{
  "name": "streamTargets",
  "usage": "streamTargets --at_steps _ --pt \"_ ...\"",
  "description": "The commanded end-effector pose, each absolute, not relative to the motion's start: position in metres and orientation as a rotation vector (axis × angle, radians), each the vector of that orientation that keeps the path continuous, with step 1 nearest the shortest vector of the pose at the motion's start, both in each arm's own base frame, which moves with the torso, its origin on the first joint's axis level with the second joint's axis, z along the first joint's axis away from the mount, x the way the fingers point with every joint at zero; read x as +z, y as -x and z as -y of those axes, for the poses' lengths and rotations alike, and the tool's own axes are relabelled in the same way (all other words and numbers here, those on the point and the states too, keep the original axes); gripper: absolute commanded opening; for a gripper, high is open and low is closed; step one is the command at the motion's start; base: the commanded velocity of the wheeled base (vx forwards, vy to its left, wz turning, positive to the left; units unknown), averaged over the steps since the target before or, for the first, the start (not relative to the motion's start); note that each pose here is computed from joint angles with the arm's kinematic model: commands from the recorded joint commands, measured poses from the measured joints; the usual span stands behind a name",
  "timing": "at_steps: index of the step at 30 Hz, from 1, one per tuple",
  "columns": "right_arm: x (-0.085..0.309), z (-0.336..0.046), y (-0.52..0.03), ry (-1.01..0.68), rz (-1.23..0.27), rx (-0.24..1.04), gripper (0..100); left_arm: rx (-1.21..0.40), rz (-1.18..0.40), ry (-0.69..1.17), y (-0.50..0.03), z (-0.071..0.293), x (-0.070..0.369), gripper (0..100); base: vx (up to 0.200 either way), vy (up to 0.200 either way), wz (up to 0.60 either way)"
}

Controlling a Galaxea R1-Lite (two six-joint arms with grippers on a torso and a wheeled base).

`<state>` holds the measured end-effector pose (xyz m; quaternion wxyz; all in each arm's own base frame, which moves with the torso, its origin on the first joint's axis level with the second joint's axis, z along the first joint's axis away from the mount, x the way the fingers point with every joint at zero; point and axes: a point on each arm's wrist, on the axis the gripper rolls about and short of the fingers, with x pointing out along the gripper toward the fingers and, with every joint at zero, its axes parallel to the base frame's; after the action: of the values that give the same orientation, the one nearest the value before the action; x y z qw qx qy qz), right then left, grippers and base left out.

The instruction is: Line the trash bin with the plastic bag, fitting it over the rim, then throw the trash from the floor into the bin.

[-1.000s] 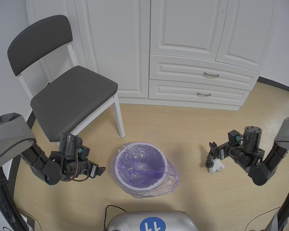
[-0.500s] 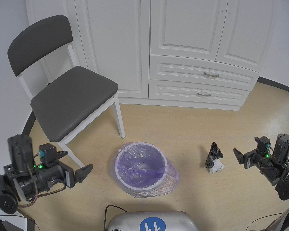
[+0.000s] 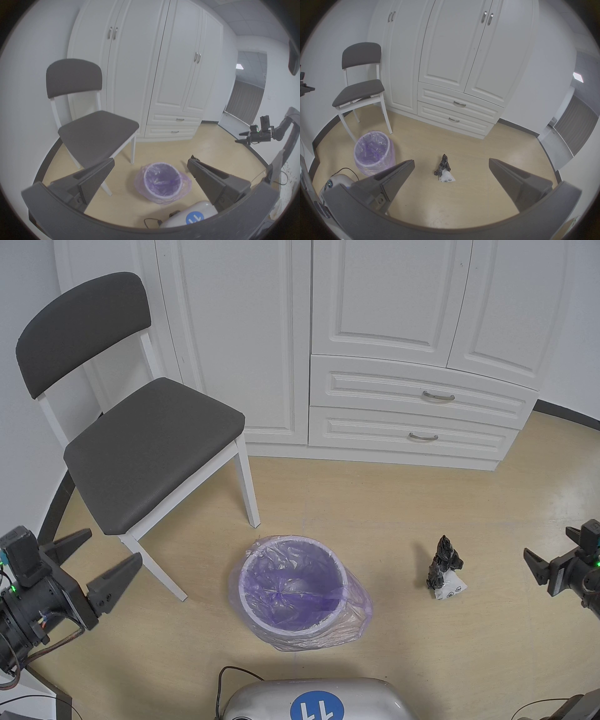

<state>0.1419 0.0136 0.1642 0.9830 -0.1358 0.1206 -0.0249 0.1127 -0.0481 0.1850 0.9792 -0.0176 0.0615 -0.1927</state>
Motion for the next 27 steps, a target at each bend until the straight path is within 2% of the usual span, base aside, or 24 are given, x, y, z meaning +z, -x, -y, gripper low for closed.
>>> streamTargets --at_steps 1,4,8,12,17,21,24,27 --pt "0.231 -0.005 -0.069 0.234 0.013 -0.070 100 -0.391 0.035 0.072 -0.100 0.042 0.221 100 0.000 0.000 0.00" --pt "0.242 -0.002 -0.044 0.236 0.006 -0.053 100 -0.394 0.027 0.069 -0.094 0.040 0.225 100 0.000 0.000 0.00" --pt "0.253 -0.002 -0.041 0.207 -0.027 -0.045 100 -0.367 -0.008 0.028 -0.091 0.037 0.231 100 0.000 0.000 0.00" --pt "0.255 -0.006 -0.064 0.081 -0.132 -0.038 100 -0.262 -0.034 0.024 -0.091 0.028 0.243 100 0.000 0.000 0.00" --pt "0.264 -0.012 -0.082 -0.021 -0.210 -0.013 100 -0.236 -0.037 0.022 -0.088 0.024 0.251 100 0.000 0.000 0.00" --pt "0.271 -0.015 -0.089 -0.075 -0.314 -0.006 100 -0.187 -0.117 0.003 -0.089 0.022 0.248 100 0.000 0.000 0.00" --pt "0.272 -0.016 -0.090 -0.084 -0.330 -0.006 100 -0.172 -0.131 0.000 -0.090 0.021 0.248 100 0.000 0.000 0.00" --pt "0.276 -0.022 -0.115 -0.166 -0.437 -0.029 100 -0.154 -0.215 -0.003 -0.097 0.022 0.249 100 0.000 0.000 0.00"
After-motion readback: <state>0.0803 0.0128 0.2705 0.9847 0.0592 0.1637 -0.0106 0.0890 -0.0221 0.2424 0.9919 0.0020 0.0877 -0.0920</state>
